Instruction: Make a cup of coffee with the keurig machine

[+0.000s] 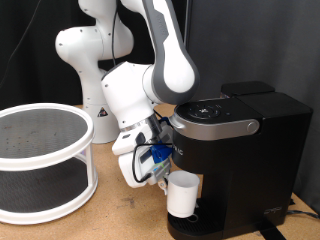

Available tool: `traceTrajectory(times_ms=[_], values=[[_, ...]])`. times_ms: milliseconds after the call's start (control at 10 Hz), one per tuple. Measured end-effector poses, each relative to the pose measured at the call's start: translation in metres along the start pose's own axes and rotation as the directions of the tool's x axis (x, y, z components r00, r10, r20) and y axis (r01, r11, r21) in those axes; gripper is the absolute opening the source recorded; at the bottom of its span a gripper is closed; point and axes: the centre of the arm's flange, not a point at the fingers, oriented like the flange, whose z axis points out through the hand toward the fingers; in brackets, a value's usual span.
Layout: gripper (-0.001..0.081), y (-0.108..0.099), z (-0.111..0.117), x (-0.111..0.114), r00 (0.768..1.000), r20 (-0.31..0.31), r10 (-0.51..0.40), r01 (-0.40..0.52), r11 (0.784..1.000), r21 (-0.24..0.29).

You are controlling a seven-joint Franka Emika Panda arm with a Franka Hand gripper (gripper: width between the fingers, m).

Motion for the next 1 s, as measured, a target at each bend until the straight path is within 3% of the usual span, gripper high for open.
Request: traceTrajectory(times_ms=[800,900,1000], values=[[0.0067,-0.0011,0.0014,-0.0001,1.0,-0.005,0.004,-0.004,1.0,0.004],[0.0196,-0.0011,0.0014,-0.0001,1.0,-0.005,0.005,-0.005,1.0,0.004],[0.0196,-0.001,0.0014,-0.0001,1.0,-0.005,0.007,-0.007,1.0,0.004]])
